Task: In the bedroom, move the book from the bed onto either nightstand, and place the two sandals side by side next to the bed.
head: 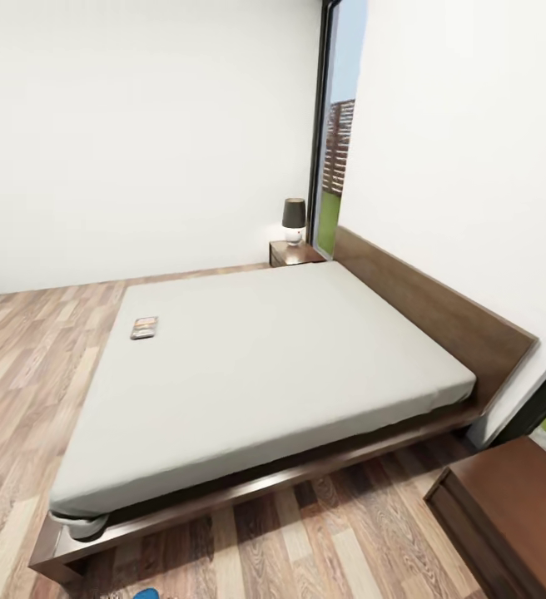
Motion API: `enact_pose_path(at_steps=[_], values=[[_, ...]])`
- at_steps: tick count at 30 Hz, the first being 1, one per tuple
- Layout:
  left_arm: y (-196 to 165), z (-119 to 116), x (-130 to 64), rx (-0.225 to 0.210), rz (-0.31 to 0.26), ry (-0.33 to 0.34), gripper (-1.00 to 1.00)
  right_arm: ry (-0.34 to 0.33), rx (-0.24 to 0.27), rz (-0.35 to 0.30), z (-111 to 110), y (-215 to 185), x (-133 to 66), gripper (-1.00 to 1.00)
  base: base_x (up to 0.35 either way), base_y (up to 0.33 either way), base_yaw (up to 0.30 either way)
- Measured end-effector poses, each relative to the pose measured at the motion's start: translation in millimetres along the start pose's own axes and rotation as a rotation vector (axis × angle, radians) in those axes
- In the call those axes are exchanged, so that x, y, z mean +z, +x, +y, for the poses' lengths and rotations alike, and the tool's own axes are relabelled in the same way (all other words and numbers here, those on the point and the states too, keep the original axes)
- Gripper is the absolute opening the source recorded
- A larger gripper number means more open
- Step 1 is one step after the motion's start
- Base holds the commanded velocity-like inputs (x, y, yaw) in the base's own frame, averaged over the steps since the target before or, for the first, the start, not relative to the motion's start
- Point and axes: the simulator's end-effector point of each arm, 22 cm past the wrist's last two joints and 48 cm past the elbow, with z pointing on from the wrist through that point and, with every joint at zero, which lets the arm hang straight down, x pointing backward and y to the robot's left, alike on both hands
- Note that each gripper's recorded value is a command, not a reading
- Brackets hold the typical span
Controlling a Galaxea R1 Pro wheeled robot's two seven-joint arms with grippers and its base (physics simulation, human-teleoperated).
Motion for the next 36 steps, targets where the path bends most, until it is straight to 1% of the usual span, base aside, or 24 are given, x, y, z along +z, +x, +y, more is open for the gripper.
enact_pose_path(at_steps=[36], values=[[0.0, 0.0, 0.0, 0.0, 0.0, 0.0, -1.0, -0.001, 0.0, -0.001, 2.0, -0.6, 0.4, -1.0, 0.0, 0.0, 0.293]])
